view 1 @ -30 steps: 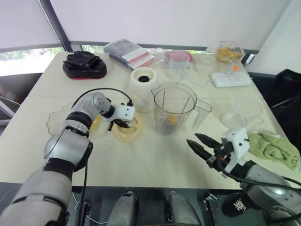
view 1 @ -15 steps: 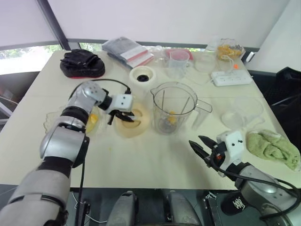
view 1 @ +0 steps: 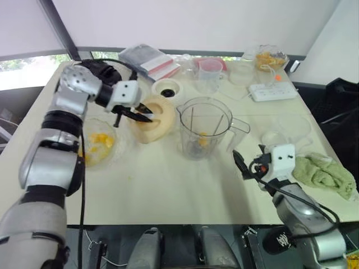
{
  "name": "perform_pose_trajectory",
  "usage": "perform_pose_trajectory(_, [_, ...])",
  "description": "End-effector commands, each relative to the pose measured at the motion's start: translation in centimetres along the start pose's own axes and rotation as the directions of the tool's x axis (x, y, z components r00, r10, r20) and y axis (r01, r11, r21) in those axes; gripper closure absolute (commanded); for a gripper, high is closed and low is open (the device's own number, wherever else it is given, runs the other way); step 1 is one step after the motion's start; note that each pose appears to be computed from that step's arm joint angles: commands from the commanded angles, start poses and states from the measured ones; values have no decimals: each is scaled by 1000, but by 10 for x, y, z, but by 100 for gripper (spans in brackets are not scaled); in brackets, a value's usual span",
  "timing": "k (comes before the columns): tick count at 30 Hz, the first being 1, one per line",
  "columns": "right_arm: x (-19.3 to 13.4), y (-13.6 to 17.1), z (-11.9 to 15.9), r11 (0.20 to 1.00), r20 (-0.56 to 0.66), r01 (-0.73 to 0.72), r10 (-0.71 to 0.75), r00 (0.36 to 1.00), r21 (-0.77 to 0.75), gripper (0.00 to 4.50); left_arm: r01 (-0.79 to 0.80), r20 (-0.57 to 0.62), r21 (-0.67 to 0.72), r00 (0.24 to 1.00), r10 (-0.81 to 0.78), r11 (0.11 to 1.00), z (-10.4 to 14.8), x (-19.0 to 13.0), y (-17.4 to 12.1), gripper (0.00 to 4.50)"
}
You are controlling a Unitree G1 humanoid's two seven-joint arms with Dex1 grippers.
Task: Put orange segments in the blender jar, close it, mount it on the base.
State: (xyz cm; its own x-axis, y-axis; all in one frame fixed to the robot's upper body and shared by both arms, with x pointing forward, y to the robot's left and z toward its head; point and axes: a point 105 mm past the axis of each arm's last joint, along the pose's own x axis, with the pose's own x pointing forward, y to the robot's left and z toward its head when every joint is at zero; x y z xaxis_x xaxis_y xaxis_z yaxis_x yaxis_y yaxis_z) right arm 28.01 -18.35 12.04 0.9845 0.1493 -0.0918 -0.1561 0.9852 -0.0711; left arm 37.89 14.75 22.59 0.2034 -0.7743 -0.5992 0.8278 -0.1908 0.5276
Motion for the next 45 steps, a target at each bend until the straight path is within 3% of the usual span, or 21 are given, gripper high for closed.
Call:
perform_pose_trajectory(1, [12, 12, 12, 1000, 67, -6, 6, 998, 2, 8, -40, 3, 41, 999, 40, 998, 13, -17, 9, 425])
perform_pose_trajectory(13, [38, 5, 28, 996, 147, 82, -85, 985, 27, 8, -72, 7, 58, 997, 72, 996, 18, -27, 9, 425])
perform_pose_trajectory(19, [44, 13, 28, 997, 144, 59, -65, 987, 43, 8, -101, 21, 75, 995, 100, 992, 26, -31, 14, 425])
perform_pose_trajectory(22, [45, 16, 27, 998, 140, 48, -54, 989, 46, 86, -129, 31, 82, 991, 127, 988, 32, -34, 21, 425])
perform_pose_trajectory(25, [48, 18, 26, 997, 138, 46, -53, 989, 55, 230, -151, 32, 104, 988, 149, 983, 39, -37, 29, 425])
perform_pose_trajectory(34, [55, 21, 32, 995, 153, 51, -63, 986, 84, 230, -182, 117, 145, 979, 165, 973, 74, -35, 54, 425])
perform_pose_trajectory(40, [58, 26, 34, 995, 162, 48, -63, 985, 93, 230, -103, 237, 173, 970, 60, 979, 120, -5, 67, 425])
perform_pose_trajectory(44, [58, 29, 34, 994, 169, 44, -60, 984, 97, 230, -58, 233, 189, 972, 13, 980, 130, 13, 69, 425])
perform_pose_trajectory(45, [58, 30, 34, 994, 170, 45, -61, 983, 99, 257, -51, 229, 192, 973, 6, 980, 131, 15, 69, 425])
